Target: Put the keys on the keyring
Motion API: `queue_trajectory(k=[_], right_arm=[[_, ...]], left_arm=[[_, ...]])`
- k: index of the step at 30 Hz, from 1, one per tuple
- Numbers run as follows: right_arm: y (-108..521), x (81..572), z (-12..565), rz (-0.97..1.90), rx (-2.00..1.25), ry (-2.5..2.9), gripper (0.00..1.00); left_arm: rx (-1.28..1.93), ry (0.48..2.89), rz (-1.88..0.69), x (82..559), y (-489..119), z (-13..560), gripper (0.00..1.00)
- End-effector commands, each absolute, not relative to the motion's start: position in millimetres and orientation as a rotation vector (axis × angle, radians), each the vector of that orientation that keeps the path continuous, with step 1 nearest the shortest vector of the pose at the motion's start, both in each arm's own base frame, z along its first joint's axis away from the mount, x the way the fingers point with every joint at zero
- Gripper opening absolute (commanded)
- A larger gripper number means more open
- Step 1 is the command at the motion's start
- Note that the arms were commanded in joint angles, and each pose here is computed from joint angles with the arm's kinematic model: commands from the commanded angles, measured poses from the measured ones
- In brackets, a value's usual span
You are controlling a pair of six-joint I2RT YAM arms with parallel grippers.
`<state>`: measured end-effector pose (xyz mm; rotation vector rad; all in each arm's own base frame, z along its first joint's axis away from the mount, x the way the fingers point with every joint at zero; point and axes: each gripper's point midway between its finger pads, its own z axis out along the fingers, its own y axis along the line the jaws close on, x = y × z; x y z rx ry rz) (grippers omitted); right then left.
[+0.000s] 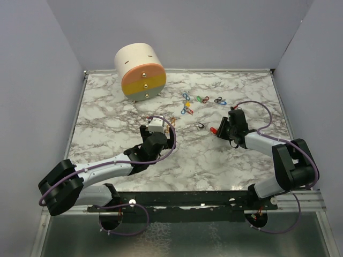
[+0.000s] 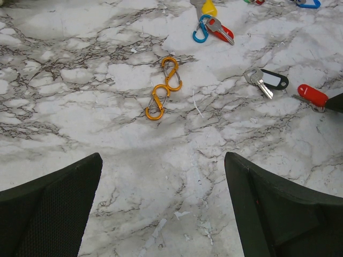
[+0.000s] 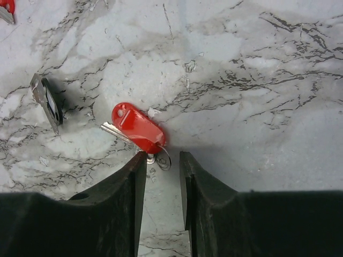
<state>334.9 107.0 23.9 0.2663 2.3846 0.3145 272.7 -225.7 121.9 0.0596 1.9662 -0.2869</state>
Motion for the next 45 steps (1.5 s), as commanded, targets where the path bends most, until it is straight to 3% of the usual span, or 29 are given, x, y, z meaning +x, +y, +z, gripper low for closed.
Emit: queue_trajectory(k=[1,45], right_arm=[[98,337,35,0.282,0.3,2.345,0.32],[98,337,25,0.33,0.309,2.346,0.35]], left_arm=[[0.046,1.955,-0.319,272,-226,125,0.99],[0.038,1.948,-0.32,271,-222,129,0.99]])
